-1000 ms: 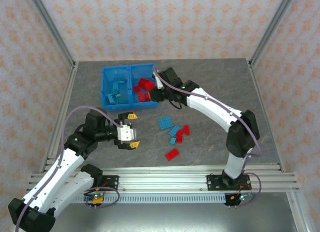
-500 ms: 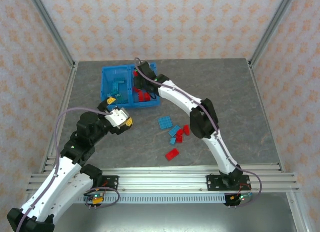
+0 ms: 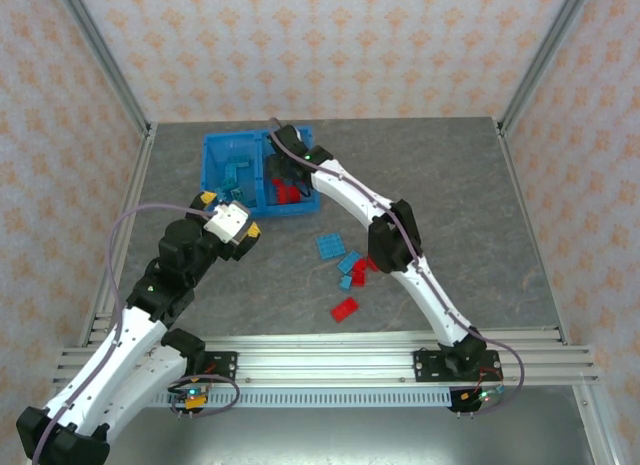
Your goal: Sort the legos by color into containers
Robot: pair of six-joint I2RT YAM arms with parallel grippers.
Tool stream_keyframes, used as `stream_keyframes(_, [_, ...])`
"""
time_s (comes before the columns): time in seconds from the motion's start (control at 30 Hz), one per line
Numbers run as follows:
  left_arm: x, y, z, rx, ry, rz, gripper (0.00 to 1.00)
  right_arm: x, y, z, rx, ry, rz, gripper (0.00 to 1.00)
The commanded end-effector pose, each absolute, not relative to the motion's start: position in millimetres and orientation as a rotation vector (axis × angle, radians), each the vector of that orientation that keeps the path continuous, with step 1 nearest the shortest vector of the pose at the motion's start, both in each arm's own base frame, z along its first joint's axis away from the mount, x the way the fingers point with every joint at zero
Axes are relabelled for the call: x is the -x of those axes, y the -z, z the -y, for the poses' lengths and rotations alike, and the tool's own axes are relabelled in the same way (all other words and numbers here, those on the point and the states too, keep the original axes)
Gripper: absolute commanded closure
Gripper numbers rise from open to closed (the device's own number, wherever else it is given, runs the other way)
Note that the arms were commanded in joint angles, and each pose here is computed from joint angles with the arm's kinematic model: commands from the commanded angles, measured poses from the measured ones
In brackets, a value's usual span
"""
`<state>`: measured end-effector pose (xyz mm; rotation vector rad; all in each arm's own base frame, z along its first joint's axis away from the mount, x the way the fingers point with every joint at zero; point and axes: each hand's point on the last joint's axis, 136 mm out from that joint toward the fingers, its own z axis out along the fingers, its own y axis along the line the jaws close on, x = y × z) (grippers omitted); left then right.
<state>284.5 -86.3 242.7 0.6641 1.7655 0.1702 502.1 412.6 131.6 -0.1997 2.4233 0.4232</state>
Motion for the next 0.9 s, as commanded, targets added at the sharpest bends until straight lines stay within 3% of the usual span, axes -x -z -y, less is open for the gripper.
stream_keyframes(0.0, [-288.5, -260.6, 89.9, -0.595, -0.113, -1.726, 0.0, -487.7, -235.5, -385.5, 0.193, -0.445, -2.283, 0.44])
stream_keyframes(0.13, [-296.1, -253.6, 101.8, -0.531, 0.016, -1.779, 0.0, -455.0, -289.3, -361.8, 0.222, -0.527, -2.158, 0.39])
stream_keyframes(0.33, [-319.8, -235.4, 131.6, -0.367, 0.295, -2.077, 0.0, -388.0, -316.5, -302.4, 0.279, -0.559, -2.063, 0.24])
stream_keyframes(0.43, [-327.5, -223.4, 147.0, -0.178, 0.416, -2.25, 0.05, -352.2, -305.6, -273.6, 0.332, -0.574, -2.086, 0.1])
stream_keyframes(0.53, [-322.6, -198.3, 185.8, -0.085, 0.517, -2.363, 0.11, -312.0, -281.9, -256.2, 0.384, -0.757, -2.172, 0.05])
stream_keyframes(0.73, [-315.7, -126.2, 261.6, 0.113, 0.643, -2.527, 0.24, -256.6, -233.5, -236.5, 0.413, -0.9, -2.339, 0.02])
stream_keyframes(0.87, [-317.2, -82.0, 269.0, 0.175, 0.546, -2.612, 0.32, -250.9, -212.6, -221.0, 0.37, -0.815, -2.414, 0.02])
